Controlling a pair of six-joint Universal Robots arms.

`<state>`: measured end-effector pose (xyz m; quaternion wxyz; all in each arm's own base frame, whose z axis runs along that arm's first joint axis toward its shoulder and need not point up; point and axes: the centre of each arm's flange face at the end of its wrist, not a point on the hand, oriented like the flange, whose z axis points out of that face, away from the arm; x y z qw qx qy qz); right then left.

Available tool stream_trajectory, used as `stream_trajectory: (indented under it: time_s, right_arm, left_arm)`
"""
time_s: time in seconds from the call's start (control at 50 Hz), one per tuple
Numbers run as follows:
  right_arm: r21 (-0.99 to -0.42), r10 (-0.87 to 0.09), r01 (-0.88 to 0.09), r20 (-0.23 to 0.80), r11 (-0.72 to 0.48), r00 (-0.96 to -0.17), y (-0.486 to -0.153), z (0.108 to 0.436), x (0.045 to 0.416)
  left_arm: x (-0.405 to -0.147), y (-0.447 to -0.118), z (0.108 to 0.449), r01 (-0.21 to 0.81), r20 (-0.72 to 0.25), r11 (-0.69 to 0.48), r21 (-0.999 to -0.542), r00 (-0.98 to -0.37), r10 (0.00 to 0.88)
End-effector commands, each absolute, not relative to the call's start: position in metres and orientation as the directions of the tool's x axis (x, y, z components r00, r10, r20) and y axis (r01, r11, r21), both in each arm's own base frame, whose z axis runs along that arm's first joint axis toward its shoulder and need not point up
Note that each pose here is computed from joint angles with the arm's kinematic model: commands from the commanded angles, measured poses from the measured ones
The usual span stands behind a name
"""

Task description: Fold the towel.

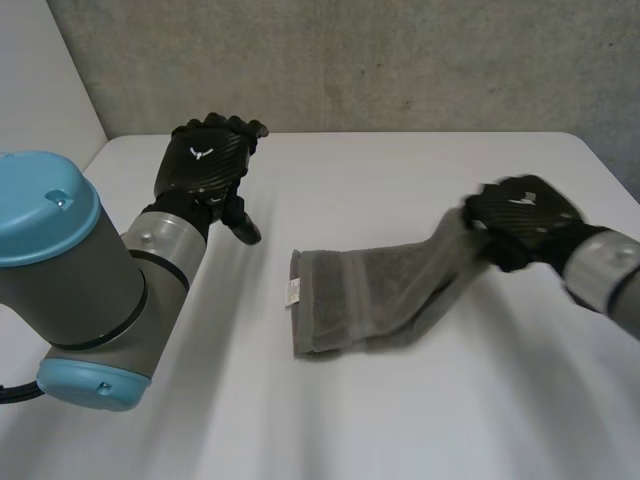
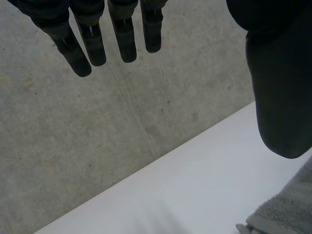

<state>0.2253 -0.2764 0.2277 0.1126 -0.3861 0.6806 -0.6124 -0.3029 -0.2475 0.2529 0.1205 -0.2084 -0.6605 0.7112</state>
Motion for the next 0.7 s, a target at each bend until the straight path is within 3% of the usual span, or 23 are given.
stream_trajectory:
  time_s: [0.02,0.1,0.22,0.34,0.38,0.44,0.48,0.6,0.7]
  right_arm:
    - [-0.944,-0.845,-0.315,0.248,-0.1,-0.475,-0.228,0.217,0.313]
    - [-0.944,-0.913,-0.295,0.245,-0.148,-0.325,-0.189,0.203,0.357]
    - [-0.942,-0.928,-0.311,0.223,-0.126,-0.299,-0.181,0.184,0.369]
    - [-0.945,-0.897,-0.321,0.193,-0.061,-0.398,-0.189,0.187,0.358]
    - [-0.963,-0.85,-0.27,0.151,-0.011,-0.504,-0.204,0.209,0.341]
    - [-0.971,-0.828,-0.239,0.118,0.021,-0.548,-0.213,0.216,0.33]
    - [-0.978,-0.789,-0.187,0.041,0.094,-0.613,-0.227,0.217,0.313]
    - [-0.977,-0.773,-0.153,-0.017,0.147,-0.634,-0.236,0.208,0.309]
    - [-0.95,-0.774,-0.202,-0.061,0.239,-0.631,-0.24,0.165,0.315]
  left_arm:
    - [-0.303,-0.249,0.255,0.059,-0.09,-0.083,-0.995,-0.89,0.447]
    - [-0.303,-0.25,0.255,0.047,-0.078,-0.08,-0.996,-0.892,0.445]
    - [-0.302,-0.25,0.253,0.044,-0.071,-0.07,-0.997,-0.893,0.444]
    - [-0.303,-0.249,0.245,0.056,-0.072,-0.049,-0.997,-0.891,0.449]
    - [-0.303,-0.249,0.243,0.056,-0.069,-0.042,-0.998,-0.889,0.452]
    - [-0.308,-0.247,0.233,0.064,-0.066,-0.019,-0.998,-0.882,0.467]
    - [-0.31,-0.248,0.221,0.077,-0.063,0.012,-0.997,-0.879,0.473]
    - [-0.319,-0.243,0.193,0.121,-0.069,0.071,-0.99,-0.864,0.498]
    - [-0.321,-0.234,0.165,0.185,-0.078,0.157,-0.97,-0.85,0.521]
